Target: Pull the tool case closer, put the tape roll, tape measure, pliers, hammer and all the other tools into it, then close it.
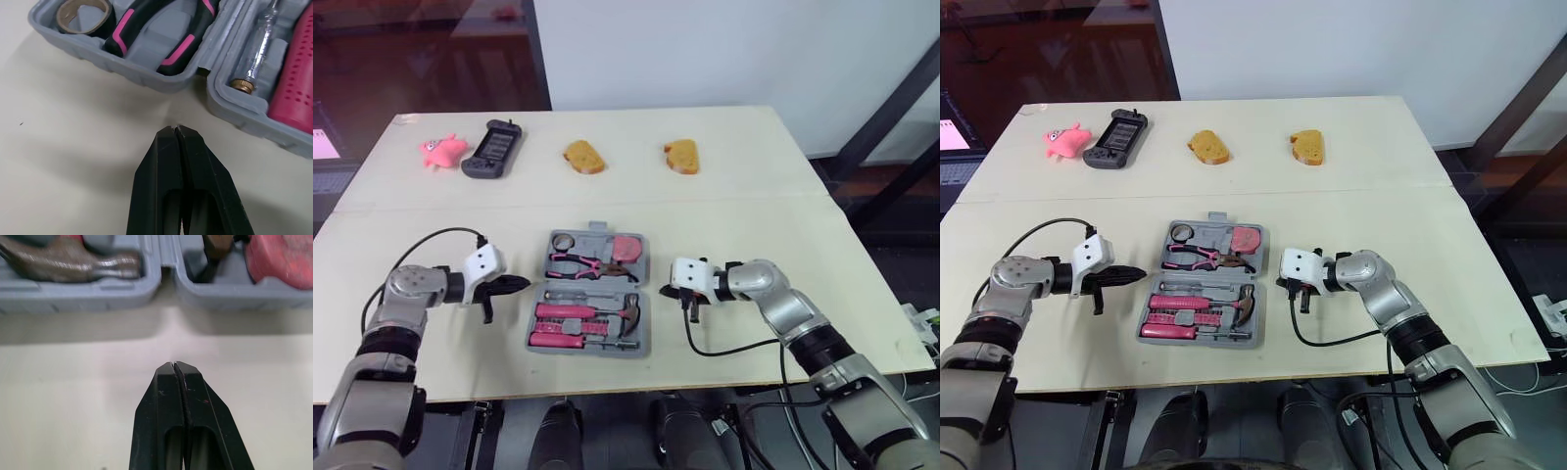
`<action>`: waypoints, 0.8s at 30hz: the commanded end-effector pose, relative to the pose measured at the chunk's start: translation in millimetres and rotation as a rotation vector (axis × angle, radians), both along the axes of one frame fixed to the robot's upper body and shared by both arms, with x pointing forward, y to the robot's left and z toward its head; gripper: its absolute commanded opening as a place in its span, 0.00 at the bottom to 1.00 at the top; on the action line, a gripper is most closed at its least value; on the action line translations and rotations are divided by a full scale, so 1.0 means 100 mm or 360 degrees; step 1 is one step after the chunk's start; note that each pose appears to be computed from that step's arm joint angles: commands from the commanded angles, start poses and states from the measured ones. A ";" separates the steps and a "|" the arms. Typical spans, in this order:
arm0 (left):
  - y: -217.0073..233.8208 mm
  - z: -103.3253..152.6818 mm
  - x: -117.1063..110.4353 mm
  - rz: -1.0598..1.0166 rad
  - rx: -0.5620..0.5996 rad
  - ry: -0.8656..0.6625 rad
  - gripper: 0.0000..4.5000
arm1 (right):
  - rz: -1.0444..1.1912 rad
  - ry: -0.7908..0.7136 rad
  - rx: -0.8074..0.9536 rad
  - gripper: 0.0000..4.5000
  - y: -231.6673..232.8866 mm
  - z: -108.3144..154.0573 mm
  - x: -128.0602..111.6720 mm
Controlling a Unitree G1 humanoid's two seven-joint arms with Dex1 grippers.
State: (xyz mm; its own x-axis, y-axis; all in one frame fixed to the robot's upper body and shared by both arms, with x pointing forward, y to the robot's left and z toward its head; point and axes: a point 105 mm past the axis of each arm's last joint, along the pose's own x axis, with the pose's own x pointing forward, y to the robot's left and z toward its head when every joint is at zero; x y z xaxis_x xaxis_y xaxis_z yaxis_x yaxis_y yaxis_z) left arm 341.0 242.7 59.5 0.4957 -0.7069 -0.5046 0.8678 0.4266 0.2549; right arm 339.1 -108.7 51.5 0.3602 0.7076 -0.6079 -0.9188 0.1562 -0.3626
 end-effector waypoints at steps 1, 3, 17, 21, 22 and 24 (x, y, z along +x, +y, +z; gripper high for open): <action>-0.05 0.04 0.07 -0.0010 0.0010 -0.0046 0.01 | 0.0047 -0.0073 0.0048 0.00 0.11 0.10 0.05; -0.11 0.02 0.10 -0.0025 0.0006 -0.0036 0.01 | 0.0058 -0.0074 0.0068 0.00 0.16 0.11 0.06; -0.38 -0.11 0.02 -0.0169 -0.0129 0.0102 0.01 | 0.0150 -0.0080 0.0154 0.00 0.48 0.16 0.04; -0.37 -0.14 -0.03 -0.0173 -0.0142 0.0128 0.01 | 0.0167 -0.0072 0.0170 0.00 0.53 0.17 0.01; -0.36 -0.15 -0.05 -0.0174 -0.0141 0.0134 0.01 | 0.0170 -0.0070 0.0174 0.00 0.54 0.18 0.01; -0.35 -0.18 -0.11 -0.0197 -0.0146 0.0157 0.01 | 0.0190 -0.0052 0.0188 0.00 0.58 0.18 -0.04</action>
